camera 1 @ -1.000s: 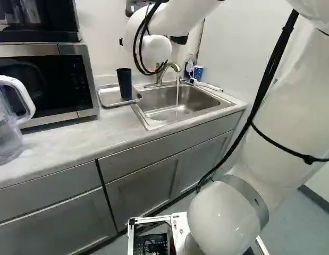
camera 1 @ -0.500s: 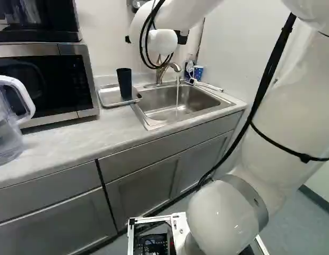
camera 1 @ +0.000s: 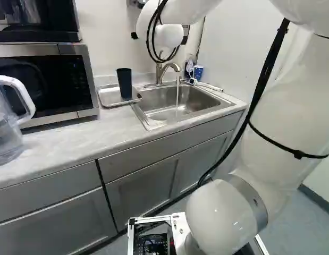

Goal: Rinse the cup and place it in the tray

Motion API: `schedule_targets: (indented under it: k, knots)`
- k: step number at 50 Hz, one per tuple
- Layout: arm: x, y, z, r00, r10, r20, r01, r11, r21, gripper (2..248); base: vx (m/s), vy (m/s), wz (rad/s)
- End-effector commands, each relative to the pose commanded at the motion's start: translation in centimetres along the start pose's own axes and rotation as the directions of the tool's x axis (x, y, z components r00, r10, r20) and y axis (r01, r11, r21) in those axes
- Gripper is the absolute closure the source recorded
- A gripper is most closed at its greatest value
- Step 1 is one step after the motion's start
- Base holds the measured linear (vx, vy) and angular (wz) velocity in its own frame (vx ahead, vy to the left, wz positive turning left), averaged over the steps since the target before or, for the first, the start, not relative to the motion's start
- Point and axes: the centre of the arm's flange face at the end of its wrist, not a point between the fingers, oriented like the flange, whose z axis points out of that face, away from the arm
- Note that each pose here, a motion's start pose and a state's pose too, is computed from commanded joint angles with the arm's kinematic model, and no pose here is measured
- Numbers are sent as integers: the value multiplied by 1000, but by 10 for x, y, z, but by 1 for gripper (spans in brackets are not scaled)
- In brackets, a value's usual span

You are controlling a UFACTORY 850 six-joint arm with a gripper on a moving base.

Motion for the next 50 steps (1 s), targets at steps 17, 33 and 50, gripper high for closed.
schedule_targets:
  k: [17,33,50]
  knots:
    - [-1,22,17,1000,0,2,0,999,-42,3,0,0,0]
    - [-4,33,46,1000,1,16,0,998,-61,3,0,0,0]
    - [-11,37,81,998,5,62,-1,998,-58,3,0,0,0]
